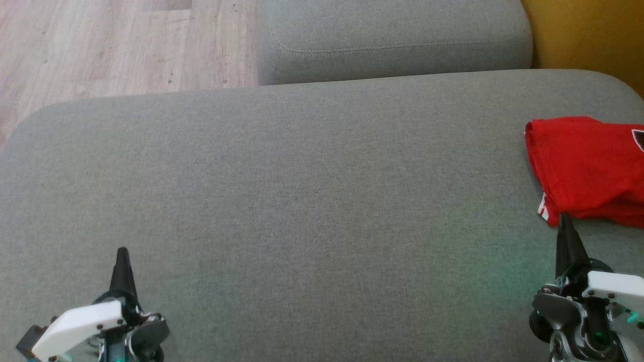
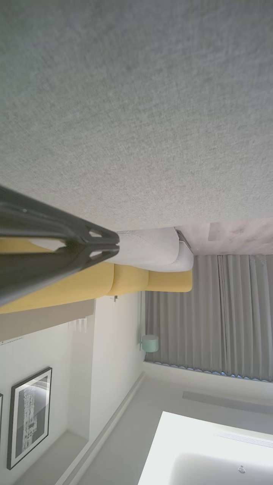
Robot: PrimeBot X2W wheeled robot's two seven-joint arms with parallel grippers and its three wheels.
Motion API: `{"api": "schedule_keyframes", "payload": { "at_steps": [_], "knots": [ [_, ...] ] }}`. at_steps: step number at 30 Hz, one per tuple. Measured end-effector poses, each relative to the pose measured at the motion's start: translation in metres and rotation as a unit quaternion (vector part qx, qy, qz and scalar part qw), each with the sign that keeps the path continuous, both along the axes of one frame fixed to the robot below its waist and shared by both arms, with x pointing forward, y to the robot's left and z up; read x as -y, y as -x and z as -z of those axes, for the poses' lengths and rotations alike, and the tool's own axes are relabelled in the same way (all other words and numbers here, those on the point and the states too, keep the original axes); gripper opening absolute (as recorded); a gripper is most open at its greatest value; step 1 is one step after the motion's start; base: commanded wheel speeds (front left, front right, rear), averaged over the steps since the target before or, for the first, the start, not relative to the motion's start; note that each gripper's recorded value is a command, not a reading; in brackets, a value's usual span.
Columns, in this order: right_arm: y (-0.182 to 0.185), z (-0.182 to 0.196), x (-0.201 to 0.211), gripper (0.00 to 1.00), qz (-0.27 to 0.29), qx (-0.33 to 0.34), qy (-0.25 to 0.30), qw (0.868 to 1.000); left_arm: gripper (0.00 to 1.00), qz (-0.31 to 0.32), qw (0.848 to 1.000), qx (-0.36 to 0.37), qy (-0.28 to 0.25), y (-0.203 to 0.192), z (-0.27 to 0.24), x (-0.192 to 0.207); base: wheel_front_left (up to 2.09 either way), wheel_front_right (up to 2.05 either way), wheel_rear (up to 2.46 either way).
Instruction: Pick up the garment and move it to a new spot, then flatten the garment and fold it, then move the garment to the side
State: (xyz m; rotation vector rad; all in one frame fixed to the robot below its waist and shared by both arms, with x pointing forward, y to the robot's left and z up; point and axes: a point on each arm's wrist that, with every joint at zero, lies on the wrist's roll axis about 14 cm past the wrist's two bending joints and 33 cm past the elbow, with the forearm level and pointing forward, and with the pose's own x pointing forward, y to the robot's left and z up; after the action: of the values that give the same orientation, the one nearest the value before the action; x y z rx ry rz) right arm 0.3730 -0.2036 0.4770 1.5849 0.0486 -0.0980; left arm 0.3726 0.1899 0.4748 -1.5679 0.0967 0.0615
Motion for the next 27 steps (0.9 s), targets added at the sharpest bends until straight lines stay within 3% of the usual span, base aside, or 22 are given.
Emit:
{"api": "schedule_keyframes", "payload": {
  "at_steps": [27],
  "knots": [
    [0.0002, 0.0001, 0.0011, 0.0, -0.001, 0.0, -0.002, 1.0, 0.0, 0.004, 1.0, 0.005, 0.002, -0.0023, -0.003, 0.0017, 0.0, 0.0, 0.0]
  ]
}}
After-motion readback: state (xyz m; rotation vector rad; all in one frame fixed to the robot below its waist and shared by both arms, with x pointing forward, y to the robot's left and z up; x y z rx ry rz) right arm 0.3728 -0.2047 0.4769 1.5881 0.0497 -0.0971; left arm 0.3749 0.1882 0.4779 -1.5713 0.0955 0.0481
